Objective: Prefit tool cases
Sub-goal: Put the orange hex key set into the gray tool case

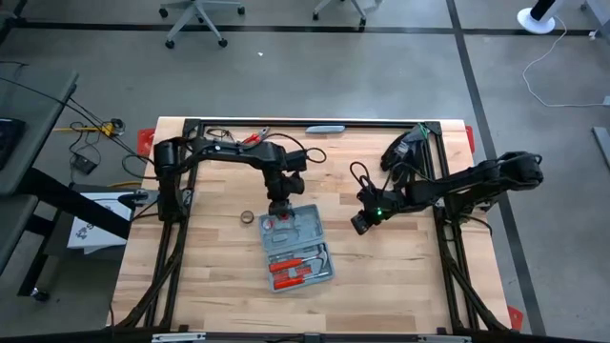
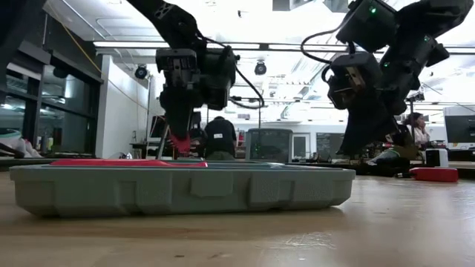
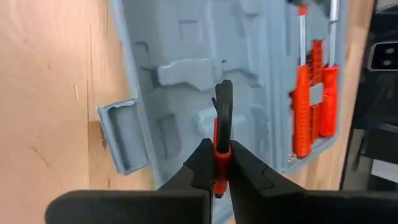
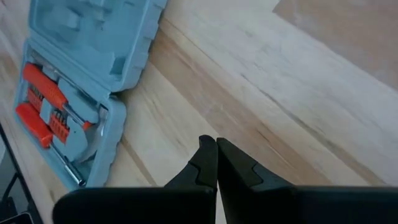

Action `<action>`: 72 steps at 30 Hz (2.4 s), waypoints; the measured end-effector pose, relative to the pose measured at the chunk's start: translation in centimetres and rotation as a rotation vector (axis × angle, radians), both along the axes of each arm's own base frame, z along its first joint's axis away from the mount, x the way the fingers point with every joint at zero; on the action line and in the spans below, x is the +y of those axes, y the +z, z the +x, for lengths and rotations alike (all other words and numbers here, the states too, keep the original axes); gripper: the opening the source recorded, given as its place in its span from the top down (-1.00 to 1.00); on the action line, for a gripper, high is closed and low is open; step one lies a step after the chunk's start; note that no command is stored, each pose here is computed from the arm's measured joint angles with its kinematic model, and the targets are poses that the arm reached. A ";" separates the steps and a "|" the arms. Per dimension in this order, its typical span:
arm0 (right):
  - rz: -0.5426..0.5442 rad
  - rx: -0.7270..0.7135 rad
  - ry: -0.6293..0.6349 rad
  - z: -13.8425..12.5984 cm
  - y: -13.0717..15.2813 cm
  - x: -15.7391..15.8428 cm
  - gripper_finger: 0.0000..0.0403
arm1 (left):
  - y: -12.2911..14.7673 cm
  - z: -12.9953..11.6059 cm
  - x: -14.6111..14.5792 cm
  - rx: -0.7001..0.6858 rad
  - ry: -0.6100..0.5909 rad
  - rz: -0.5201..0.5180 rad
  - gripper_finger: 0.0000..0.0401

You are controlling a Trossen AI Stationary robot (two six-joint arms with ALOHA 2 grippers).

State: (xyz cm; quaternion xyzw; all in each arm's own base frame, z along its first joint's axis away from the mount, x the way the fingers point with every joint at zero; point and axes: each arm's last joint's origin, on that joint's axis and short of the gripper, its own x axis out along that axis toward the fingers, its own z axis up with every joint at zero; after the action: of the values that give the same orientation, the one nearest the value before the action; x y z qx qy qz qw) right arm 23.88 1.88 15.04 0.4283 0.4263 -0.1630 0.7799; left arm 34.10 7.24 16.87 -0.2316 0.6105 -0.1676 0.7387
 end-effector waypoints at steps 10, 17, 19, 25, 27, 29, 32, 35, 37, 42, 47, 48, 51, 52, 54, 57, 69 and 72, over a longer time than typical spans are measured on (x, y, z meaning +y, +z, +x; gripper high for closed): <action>0.016 0.004 0.017 0.3 -0.4 0.1 1.00 | -1.8 0.5 -1.3 0.071 -0.035 0.008 0.93; 0.016 0.000 0.035 0.3 -0.4 0.2 1.00 | -1.8 0.5 -1.4 0.070 -0.036 0.016 0.93; 0.017 0.000 0.037 0.3 -0.4 0.2 1.00 | -1.8 0.5 -1.3 0.071 -0.035 0.018 0.93; 0.018 0.000 0.039 0.3 -0.4 0.2 1.00 | -1.4 0.7 -1.2 0.074 -0.037 0.042 0.93; 0.018 0.000 0.040 0.3 -0.4 0.2 1.00 | -1.0 1.1 -1.0 0.058 -0.051 0.071 0.93; 0.017 0.000 0.043 0.3 -0.4 0.2 1.00 | -0.6 1.4 -0.9 0.038 -0.058 0.076 0.93; 0.014 0.000 0.046 0.3 -0.4 0.2 1.00 | -0.3 1.5 -0.9 0.024 -0.068 0.067 0.93; 0.015 -0.001 0.046 0.3 -0.4 0.2 1.00 | -1.3 1.6 -0.9 0.059 -0.073 0.053 0.93; 0.015 -0.001 0.046 0.3 -0.4 0.2 1.00 | -1.9 1.6 -1.0 0.085 -0.079 0.037 0.93; 0.014 0.000 0.048 0.3 -0.4 0.2 1.00 | -2.8 1.6 -1.5 0.119 -0.113 0.028 0.93; 0.013 0.001 0.049 0.3 -0.4 0.2 1.00 | -3.0 1.5 -1.6 0.139 -0.119 0.011 0.90; 0.013 0.001 0.050 0.3 -0.4 0.2 1.00 | -3.0 1.4 -1.6 0.143 -0.119 0.010 0.86; 0.009 0.000 0.054 0.3 -0.4 0.2 1.00 | -3.0 1.2 -1.6 0.165 -0.122 0.020 0.75; 0.009 0.000 0.054 0.3 -0.4 0.2 1.00 | -3.1 1.2 -1.6 0.164 -0.123 0.020 0.71; 0.009 0.000 0.054 0.3 -0.4 0.2 1.00 | -3.1 1.3 -1.6 0.159 -0.127 0.021 0.66; 0.009 0.000 0.054 0.3 -0.4 0.2 1.00 | -3.1 1.3 -1.6 0.157 -0.125 0.018 0.62; 0.007 0.000 0.053 0.3 -0.4 0.2 1.00 | -3.0 1.3 -1.6 0.191 -0.061 0.017 0.50; 0.006 0.000 0.052 0.3 -0.4 0.2 1.00 | -3.0 1.3 -1.6 0.199 -0.051 0.032 0.47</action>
State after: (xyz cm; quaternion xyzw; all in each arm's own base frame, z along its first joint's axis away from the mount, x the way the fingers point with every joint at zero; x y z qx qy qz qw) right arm 24.16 2.06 14.61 0.4193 0.4376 -0.1416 0.7827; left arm 35.44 5.67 13.83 -0.2197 0.6890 -0.1527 0.6736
